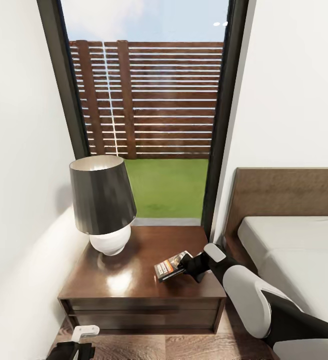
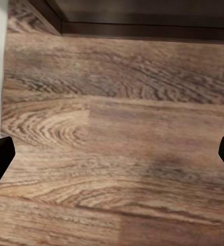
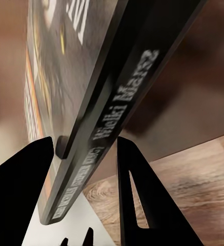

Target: In the bedroom, move the book from the bed onto either nightstand, and place the two sandals side by side next to the bed.

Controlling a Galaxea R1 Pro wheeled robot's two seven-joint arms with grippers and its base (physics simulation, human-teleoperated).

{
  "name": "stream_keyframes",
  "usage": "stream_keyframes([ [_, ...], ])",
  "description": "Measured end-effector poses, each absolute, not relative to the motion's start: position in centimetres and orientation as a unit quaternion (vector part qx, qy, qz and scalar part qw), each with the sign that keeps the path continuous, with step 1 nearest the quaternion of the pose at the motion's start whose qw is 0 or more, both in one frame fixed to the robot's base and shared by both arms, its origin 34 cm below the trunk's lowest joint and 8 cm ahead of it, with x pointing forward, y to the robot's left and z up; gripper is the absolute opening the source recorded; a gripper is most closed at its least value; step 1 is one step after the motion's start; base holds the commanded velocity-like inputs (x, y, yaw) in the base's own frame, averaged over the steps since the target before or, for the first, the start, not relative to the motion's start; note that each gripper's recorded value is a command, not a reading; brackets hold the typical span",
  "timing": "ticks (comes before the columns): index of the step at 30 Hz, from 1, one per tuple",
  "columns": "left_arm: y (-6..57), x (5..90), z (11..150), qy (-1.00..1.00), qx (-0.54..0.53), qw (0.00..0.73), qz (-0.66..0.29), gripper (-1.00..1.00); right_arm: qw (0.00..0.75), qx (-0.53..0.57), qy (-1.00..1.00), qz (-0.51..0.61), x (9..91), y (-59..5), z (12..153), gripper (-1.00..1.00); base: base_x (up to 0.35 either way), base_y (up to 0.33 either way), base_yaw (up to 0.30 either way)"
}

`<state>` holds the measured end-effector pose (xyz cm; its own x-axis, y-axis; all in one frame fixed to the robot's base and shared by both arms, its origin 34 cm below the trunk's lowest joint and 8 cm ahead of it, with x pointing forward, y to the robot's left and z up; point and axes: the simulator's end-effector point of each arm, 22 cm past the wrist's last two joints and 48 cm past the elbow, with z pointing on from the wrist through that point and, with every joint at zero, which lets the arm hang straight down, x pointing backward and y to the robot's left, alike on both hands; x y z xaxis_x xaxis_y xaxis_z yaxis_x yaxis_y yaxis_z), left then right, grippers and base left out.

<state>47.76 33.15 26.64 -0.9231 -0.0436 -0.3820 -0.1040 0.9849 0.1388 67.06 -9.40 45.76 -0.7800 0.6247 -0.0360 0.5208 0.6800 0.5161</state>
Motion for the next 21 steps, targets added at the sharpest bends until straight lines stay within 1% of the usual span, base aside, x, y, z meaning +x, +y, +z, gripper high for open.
stream_keyframes([
  [21,33.2,47.4,25.1,0.977,-0.038,0.193,0.078,1.0,0.104,0.315,0.912,0.242,66.8,-9.6,44.4,-1.0,0.0,0.0,0.0],
])
